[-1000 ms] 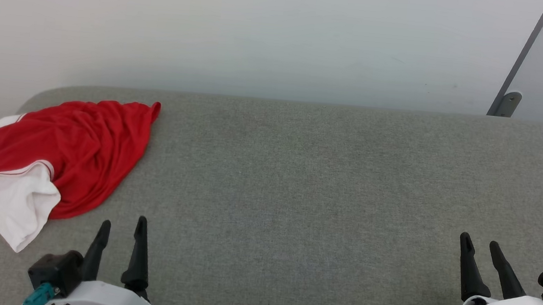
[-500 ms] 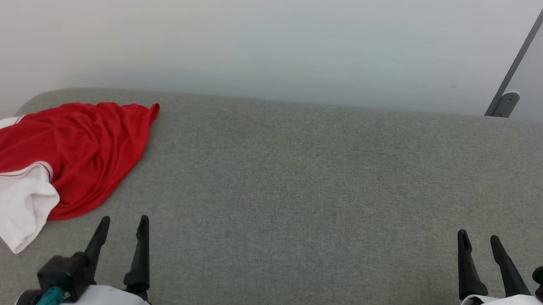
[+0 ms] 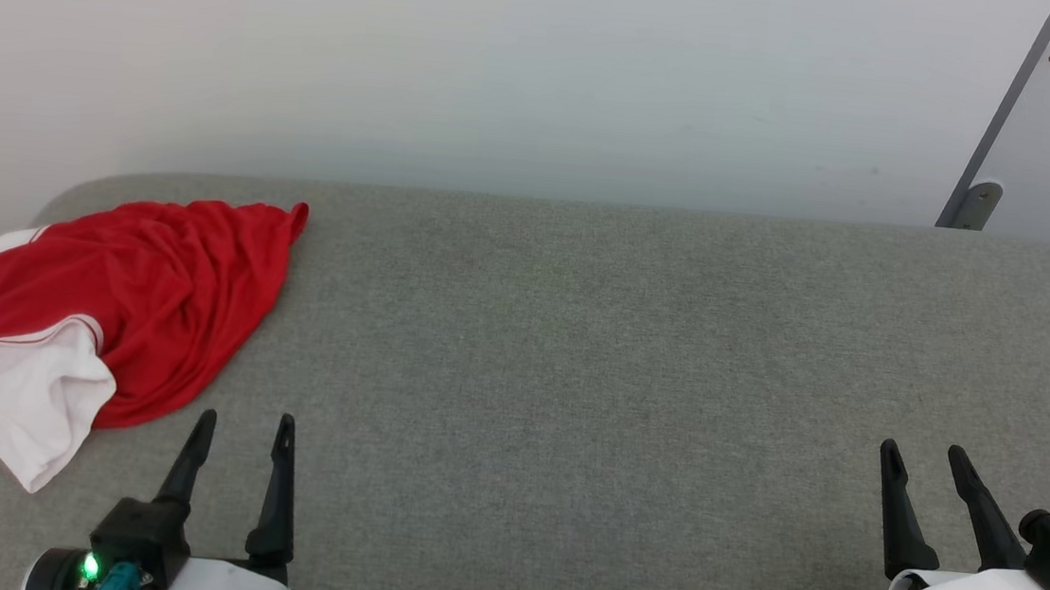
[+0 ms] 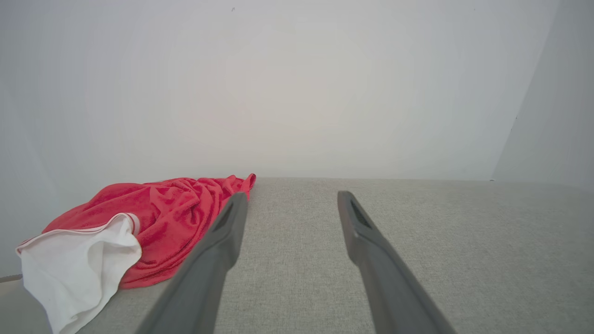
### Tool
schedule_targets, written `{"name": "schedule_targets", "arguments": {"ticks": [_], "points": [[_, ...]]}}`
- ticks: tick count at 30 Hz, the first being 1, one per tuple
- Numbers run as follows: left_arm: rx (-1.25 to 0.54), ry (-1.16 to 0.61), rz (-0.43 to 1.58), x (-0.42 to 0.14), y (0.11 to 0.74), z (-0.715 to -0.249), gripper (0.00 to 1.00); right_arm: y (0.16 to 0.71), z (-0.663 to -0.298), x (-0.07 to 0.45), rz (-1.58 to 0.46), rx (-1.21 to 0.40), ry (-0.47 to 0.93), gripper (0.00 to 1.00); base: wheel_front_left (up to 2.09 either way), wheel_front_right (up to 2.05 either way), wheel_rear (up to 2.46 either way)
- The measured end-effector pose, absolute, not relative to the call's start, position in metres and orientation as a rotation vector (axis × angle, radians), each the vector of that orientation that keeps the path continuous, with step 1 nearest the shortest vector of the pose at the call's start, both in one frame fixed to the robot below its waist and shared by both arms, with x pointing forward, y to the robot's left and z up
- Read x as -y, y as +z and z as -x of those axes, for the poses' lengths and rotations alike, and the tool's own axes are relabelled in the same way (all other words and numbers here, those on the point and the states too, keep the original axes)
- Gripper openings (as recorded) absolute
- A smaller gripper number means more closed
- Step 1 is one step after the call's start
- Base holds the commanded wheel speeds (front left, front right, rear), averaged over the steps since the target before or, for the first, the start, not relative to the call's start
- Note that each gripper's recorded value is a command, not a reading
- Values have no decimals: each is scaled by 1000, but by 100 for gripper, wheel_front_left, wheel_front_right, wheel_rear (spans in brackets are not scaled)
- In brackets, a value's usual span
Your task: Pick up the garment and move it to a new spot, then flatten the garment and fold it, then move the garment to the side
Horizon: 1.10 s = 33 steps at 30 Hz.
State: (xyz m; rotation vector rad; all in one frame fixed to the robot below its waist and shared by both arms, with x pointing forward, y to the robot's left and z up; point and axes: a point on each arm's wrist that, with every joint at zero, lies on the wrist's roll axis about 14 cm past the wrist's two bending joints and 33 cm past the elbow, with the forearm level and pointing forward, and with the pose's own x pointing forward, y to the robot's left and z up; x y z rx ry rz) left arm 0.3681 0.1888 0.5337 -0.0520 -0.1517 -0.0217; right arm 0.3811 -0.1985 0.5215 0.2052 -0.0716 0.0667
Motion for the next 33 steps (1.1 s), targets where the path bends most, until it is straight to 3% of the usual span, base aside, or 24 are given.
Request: {"name": "schedule_targets", "arguments": {"ticks": [18, 33], "points": [[169, 20, 37, -201, 535, -361, 100, 530, -384, 187, -132, 95, 112, 100, 0, 0, 0], [174, 285, 72, -278, 536, -320, 100, 533, -398, 112, -134, 78, 338, 100, 0, 0, 0]]}}
